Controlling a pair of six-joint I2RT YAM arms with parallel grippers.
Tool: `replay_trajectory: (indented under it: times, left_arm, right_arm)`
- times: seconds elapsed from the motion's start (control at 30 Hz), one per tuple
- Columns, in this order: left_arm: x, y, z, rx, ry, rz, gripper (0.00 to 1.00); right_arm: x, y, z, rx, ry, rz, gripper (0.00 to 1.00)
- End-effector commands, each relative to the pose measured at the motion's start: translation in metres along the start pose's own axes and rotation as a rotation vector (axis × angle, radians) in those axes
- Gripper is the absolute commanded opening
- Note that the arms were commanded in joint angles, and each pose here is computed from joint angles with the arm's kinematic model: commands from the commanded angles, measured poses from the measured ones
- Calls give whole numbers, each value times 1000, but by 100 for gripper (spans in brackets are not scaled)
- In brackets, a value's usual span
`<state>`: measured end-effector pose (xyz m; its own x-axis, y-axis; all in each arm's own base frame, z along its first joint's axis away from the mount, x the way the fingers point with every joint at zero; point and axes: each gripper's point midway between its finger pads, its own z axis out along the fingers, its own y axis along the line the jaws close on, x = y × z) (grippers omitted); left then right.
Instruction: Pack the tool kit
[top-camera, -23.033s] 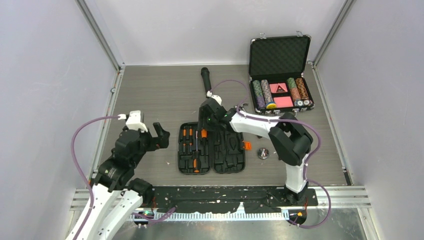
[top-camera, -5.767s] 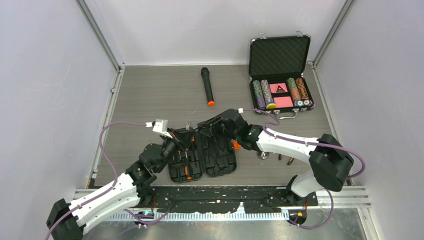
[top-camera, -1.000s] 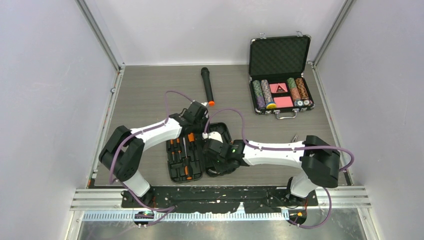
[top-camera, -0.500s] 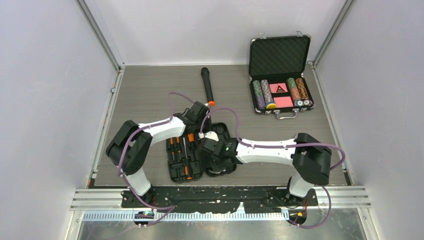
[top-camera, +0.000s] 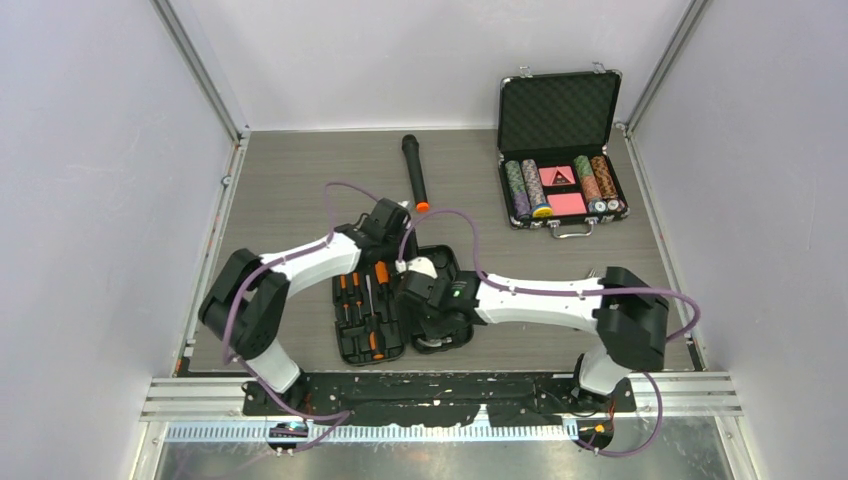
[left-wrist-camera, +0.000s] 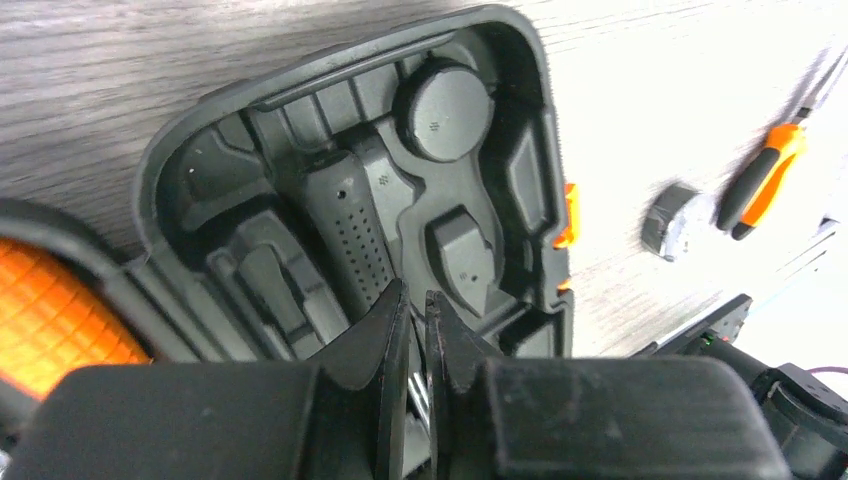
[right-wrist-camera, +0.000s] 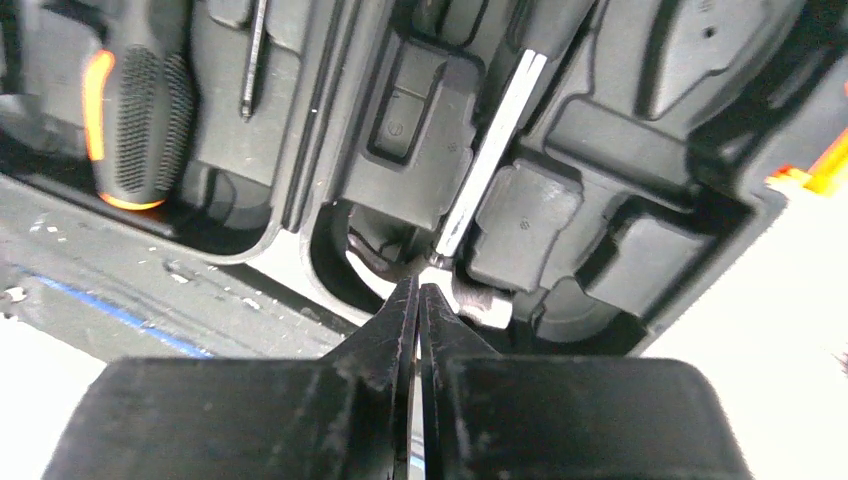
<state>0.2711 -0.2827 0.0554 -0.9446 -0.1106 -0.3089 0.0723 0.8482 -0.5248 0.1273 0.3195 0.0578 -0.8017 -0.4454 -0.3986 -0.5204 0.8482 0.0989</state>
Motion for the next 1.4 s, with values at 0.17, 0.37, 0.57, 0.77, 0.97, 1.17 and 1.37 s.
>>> replay_trajectory:
  times: [0.17,0.37,0.57,0.77,0.97,1.17,1.37]
  left_arm:
    - [-33,-29,-43,44,-117,79,16]
    - [-21,-16,-26,3,-66,71,14]
    - [-12,-3,-5,-42,-9,58,8]
    - [-5,9,4,-89,20,48,3]
    - [-1,16,8,-111,33,38,0]
    - [4,21,12,-122,48,27,0]
    - [9,25,14,-129,58,21,0]
  right_arm:
    - [-38,-6,-49,-37,-161,38,7]
    - [-19,-1,-27,-58,-96,51,7]
    - [-12,-1,-12,-47,-63,47,6]
    - [-2,0,1,-49,-22,39,6]
    - [7,0,10,-40,20,36,6]
    - [31,-11,23,15,114,36,5]
    - [60,-23,37,55,209,78,5]
